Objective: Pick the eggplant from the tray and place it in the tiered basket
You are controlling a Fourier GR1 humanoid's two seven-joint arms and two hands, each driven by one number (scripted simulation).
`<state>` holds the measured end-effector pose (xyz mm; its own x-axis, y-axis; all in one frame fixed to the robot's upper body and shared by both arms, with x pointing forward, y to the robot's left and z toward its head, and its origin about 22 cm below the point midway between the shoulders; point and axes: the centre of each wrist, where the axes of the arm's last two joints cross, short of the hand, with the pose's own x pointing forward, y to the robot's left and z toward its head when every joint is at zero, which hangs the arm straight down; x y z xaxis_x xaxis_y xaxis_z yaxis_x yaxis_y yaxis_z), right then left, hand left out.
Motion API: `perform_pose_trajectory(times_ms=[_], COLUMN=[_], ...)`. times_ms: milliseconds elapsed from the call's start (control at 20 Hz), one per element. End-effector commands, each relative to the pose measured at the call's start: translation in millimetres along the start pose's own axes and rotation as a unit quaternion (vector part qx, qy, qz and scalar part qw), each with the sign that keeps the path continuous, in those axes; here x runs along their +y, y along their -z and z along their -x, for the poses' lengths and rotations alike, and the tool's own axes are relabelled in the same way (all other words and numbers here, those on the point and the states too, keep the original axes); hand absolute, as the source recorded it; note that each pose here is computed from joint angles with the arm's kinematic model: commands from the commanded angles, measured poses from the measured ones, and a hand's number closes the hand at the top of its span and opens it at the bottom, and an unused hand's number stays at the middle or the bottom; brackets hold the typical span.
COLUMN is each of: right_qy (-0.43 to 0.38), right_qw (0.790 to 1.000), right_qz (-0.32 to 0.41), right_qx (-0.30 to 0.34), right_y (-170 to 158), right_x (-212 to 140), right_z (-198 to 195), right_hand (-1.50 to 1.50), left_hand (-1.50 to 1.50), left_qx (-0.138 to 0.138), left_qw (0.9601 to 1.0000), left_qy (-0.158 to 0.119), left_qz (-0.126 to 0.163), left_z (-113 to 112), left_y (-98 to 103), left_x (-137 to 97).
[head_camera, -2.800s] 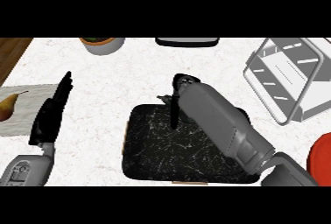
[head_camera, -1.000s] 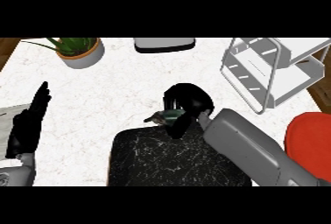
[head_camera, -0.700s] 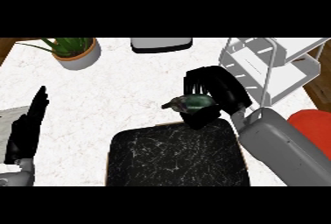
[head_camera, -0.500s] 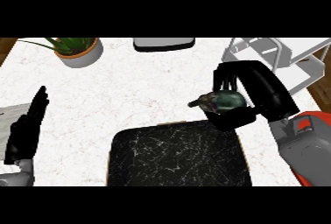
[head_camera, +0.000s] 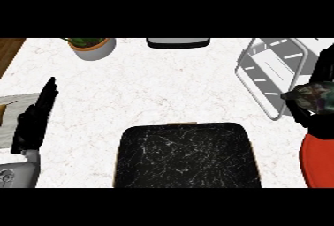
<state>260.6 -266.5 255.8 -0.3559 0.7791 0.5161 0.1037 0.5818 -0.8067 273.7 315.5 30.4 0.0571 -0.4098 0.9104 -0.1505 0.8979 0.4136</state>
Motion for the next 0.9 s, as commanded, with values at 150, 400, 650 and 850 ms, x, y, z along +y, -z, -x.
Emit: perform_pose_trajectory(times_ms=[150, 400, 650, 850], right_qy=[-0.031, -0.105, -0.234, -0.237], right_qw=[0.999, 0.994, 0.970, 0.969], right_qz=[-0.003, 0.025, 0.052, 0.058], right_qx=[0.007, 0.009, 0.041, 0.050], right_y=[15.1, 32.8, 41.1, 52.4], right_x=[-34.8, -28.5, -40.8, -22.7], right_z=[38.8, 40.9, 79.4, 113.2], right_hand=[1.50, 1.50, 1.50, 1.50], left_hand=[0.00, 0.00, 0.00, 0.00], left_qx=[-0.010, -0.019, -0.021, -0.022], left_qw=[0.9996, 0.9997, 0.9996, 0.9995], left_qy=[-0.007, 0.003, 0.001, -0.003], left_qz=[0.024, 0.016, 0.018, 0.021], left_z=[-12.8, -13.8, -15.2, -19.1], left_y=[8.6, 7.4, 10.0, 12.3], left_x=[-9.8, -11.0, -23.1, -7.3])
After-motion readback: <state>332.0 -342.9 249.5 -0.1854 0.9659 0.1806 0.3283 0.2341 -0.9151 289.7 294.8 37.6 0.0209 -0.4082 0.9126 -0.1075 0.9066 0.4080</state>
